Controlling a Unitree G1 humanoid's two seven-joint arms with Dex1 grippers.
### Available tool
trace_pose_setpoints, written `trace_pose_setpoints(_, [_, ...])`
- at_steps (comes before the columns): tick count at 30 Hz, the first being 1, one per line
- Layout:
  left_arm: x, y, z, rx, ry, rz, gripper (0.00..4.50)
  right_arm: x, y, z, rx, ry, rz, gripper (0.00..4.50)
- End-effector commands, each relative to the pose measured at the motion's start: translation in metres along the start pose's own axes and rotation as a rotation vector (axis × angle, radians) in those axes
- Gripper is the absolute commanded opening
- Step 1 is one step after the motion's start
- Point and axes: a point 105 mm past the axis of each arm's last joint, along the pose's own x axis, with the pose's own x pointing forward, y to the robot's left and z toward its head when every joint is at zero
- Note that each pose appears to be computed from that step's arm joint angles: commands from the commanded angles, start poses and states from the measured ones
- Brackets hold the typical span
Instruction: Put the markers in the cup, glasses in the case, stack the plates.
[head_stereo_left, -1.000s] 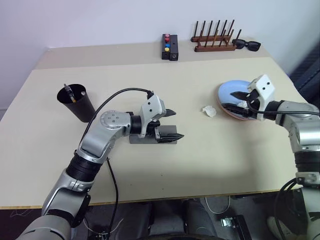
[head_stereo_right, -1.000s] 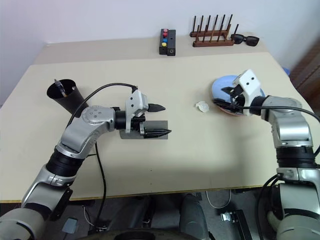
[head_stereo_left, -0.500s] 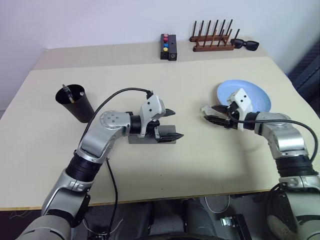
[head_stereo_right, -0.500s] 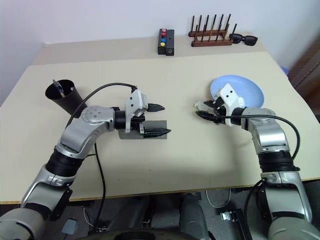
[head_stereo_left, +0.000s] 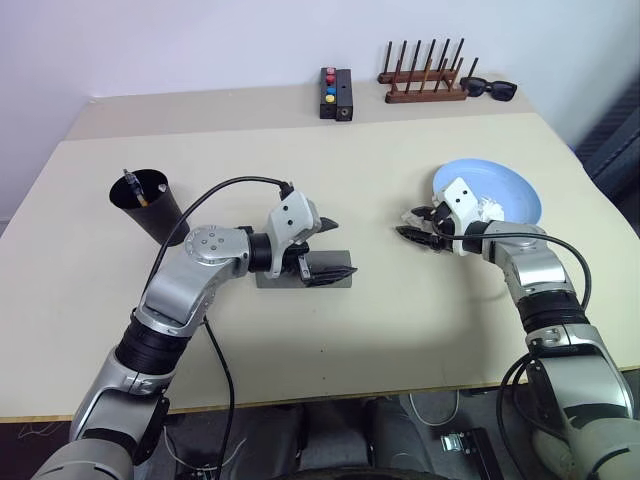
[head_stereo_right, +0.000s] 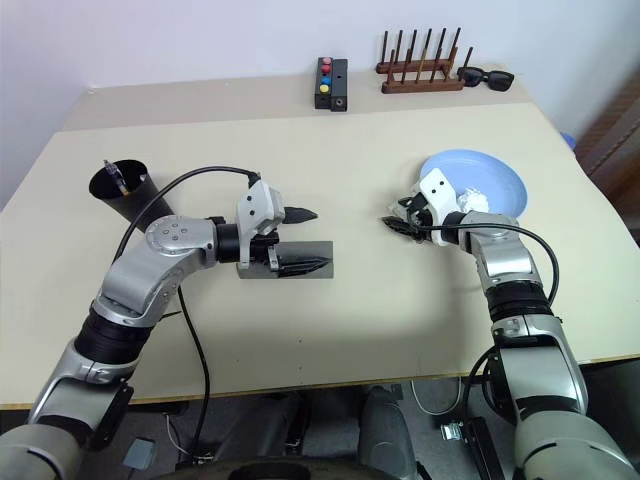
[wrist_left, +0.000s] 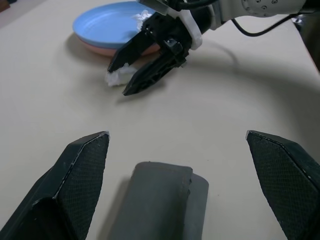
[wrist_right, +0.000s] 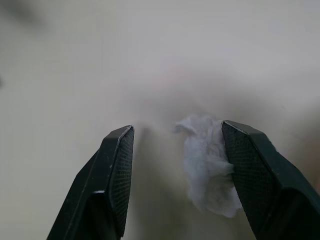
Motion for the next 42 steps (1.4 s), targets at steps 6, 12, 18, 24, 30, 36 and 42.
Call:
trace_pose_setpoints(6, [-0.006, 0.002, 0.013, 0.035, -0.034, 0.012, 4.50, -0.001, -0.008, 0.016, -0.049, -0.041, -0.029, 0.04])
trace_pose_setpoints(12, [-0.003, 0.002, 0.014, 0.036, -0.037, 0.002, 4.50, -0.013, -0.013, 0.039, -0.097, -0.112, -0.049, 0.04])
trace_pose_setpoints(18, [0.000, 0.002, 0.015, 0.039, -0.045, -0.009, 4.50, -0.044, -0.039, 0.088, -0.146, -0.264, -0.185, 0.04])
trace_pose_setpoints(24, [0.004, 0.002, 0.016, 0.040, -0.054, -0.017, 4.50, -0.073, -0.095, 0.081, -0.162, -0.189, -0.476, 0.04])
trace_pose_setpoints(30, [0.005, 0.002, 0.016, 0.042, -0.055, -0.021, 4.50, -0.075, -0.106, 0.052, -0.126, -0.109, -0.491, 0.90])
trace_pose_setpoints(36, [0.003, 0.001, 0.014, 0.039, -0.051, -0.017, 4.50, -0.073, -0.108, 0.041, -0.108, -0.092, -0.510, 3.89])
trace_pose_setpoints(42, [0.000, 0.007, 0.016, 0.024, -0.082, 0.029, 4.50, -0.074, -0.101, 0.062, -0.114, -0.203, -0.483, 3.89])
